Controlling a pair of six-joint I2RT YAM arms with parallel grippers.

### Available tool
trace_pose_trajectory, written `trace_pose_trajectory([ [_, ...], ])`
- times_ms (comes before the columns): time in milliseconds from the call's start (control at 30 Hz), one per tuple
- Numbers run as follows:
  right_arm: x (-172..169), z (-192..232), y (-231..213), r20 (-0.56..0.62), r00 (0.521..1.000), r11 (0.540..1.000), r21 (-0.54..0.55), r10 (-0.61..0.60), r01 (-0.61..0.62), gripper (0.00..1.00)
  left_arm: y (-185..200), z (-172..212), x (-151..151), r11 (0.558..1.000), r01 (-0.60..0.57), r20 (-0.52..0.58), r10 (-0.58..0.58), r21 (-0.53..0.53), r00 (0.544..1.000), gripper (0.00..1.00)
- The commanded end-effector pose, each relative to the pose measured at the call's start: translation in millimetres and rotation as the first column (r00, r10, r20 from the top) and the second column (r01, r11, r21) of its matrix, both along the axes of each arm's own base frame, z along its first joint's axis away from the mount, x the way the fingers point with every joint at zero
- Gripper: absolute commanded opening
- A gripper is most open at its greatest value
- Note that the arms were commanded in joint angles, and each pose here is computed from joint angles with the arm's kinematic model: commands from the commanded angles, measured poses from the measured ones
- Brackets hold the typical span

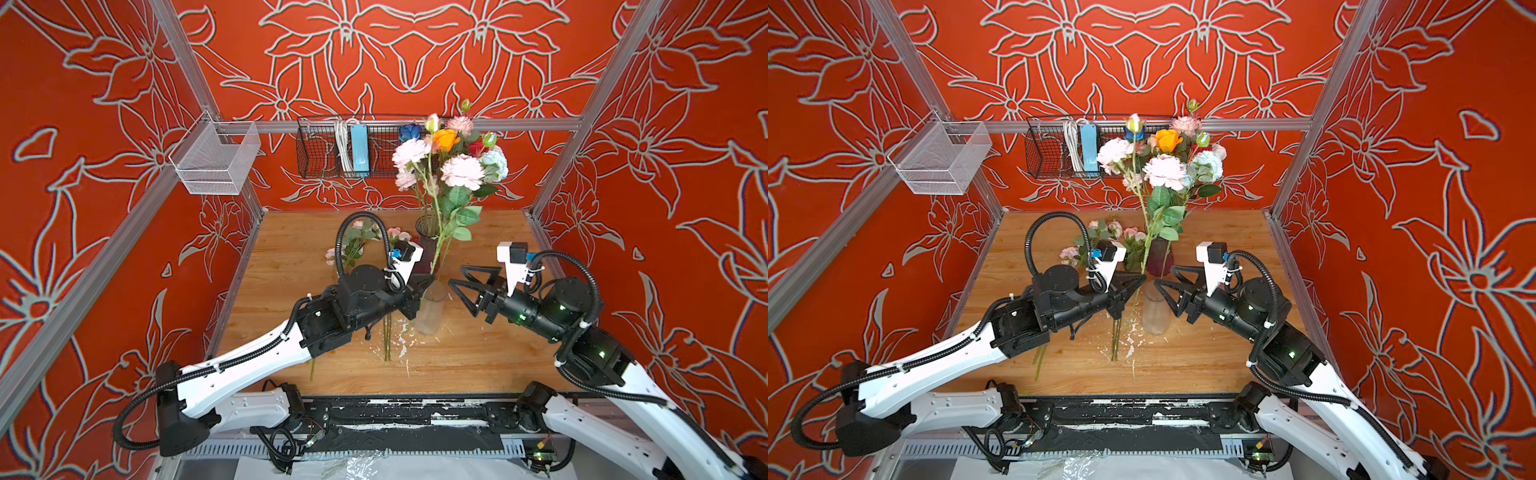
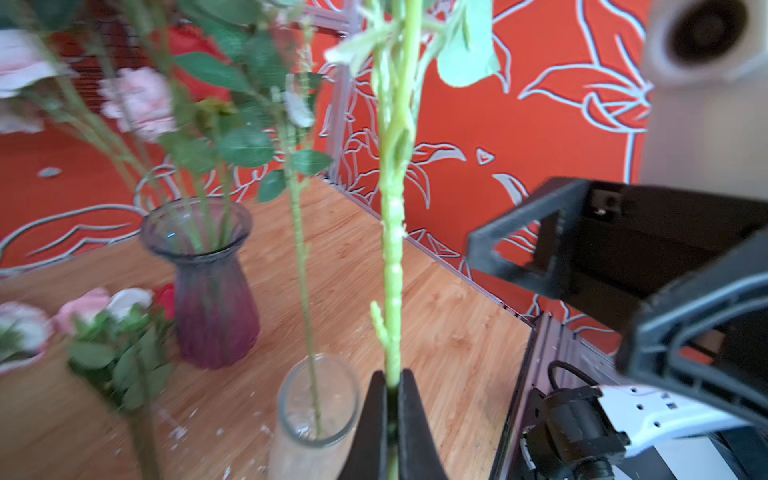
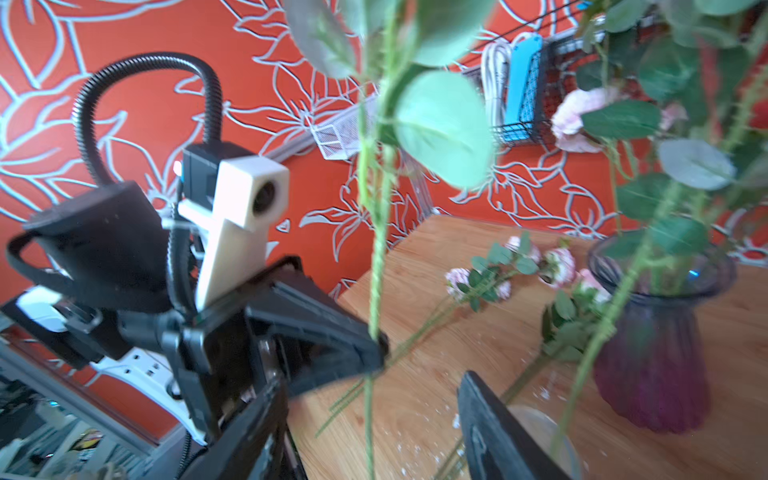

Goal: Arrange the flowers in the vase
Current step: 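Lift the pink rose high with the left gripper while the right rises to meet it, then close the right gripper on the pink rose stem while the left opens, then lower the pink rose stem into the glass cup with the right gripper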

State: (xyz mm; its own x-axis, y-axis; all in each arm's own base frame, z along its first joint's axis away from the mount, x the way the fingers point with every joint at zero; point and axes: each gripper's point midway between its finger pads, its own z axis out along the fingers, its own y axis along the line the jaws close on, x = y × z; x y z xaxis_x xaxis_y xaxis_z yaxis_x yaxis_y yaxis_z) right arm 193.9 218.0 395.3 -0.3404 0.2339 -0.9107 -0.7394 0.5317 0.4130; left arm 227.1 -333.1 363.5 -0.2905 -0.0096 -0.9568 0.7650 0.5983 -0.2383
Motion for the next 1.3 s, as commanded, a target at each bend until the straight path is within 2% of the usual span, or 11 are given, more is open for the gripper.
trace_pose_trajectory([
  [0, 0.4, 26.0, 7.0, 0.048, 0.998, 0.998, 0.053, 0.034, -0.037, 0.66, -16.8, 27.0, -11.2, 0.996, 0.080, 0.088, -0.076, -0.046, 0.993, 0.00],
  [133, 16.0, 30.8, 9.4, 0.053, 0.999, 0.998, 0.057, -0.014, 0.011, 0.64, -21.8, 30.1, -21.0, 0.993, 0.107, 0.101, -0.102, -0.051, 0.990, 0.00],
  [233, 22.3, 30.5, 14.1, 0.034, 0.999, 0.998, 0.062, -0.016, 0.014, 0.56, -21.1, 30.4, -23.5, 0.993, 0.105, 0.106, -0.099, -0.055, 0.989, 0.00],
  [367, 21.9, 34.2, 17.6, 0.029, 1.000, 0.996, 0.085, 0.003, -0.005, 0.25, -18.4, 30.0, -23.4, 0.994, 0.095, 0.108, -0.088, -0.059, 0.990, 0.00],
  [500, 21.0, 37.1, 17.4, 0.028, 1.000, 0.995, 0.104, 0.006, -0.009, 0.02, -17.4, 26.7, -17.4, 0.996, 0.062, 0.110, -0.055, -0.059, 0.992, 0.00],
  [567, 21.2, 38.4, 18.2, 0.027, 1.000, 0.994, 0.106, 0.010, -0.013, 0.01, -15.7, 26.4, -13.1, 0.997, 0.035, 0.112, -0.027, -0.069, 0.993, 0.00],
  [600, 21.4, 39.6, 18.6, 0.031, 0.999, 0.994, 0.107, 0.010, -0.014, 0.00, -15.2, 26.1, -11.3, 0.997, 0.024, 0.114, -0.016, -0.075, 0.993, 0.07],
  [700, 27.2, 42.2, 17.6, 0.049, 0.999, 0.997, 0.071, -0.019, 0.016, 0.00, -10.6, 23.1, -6.7, 0.997, -0.012, 0.116, 0.021, -0.078, 0.993, 0.50],
  [767, 34.0, 45.0, 15.1, 0.088, 0.995, 0.998, 0.011, -0.057, 0.056, 0.00, 0.6, 20.2, -5.4, 0.996, -0.051, 0.113, 0.059, -0.070, 0.992, 0.60],
  [967, 61.1, 70.2, 7.2, 0.216, 0.960, 0.972, -0.117, -0.176, 0.204, 0.00, 67.3, 29.2, -14.2, 0.966, -0.198, 0.124, 0.220, -0.168, 0.968, 0.64],
  [1267, 101.8, 60.3, 14.8, 0.303, 0.923, 0.910, -0.263, -0.238, 0.322, 0.00, 121.6, -6.8, -17.3, 0.924, -0.352, 0.058, 0.364, -0.150, 0.930, 0.66],
])
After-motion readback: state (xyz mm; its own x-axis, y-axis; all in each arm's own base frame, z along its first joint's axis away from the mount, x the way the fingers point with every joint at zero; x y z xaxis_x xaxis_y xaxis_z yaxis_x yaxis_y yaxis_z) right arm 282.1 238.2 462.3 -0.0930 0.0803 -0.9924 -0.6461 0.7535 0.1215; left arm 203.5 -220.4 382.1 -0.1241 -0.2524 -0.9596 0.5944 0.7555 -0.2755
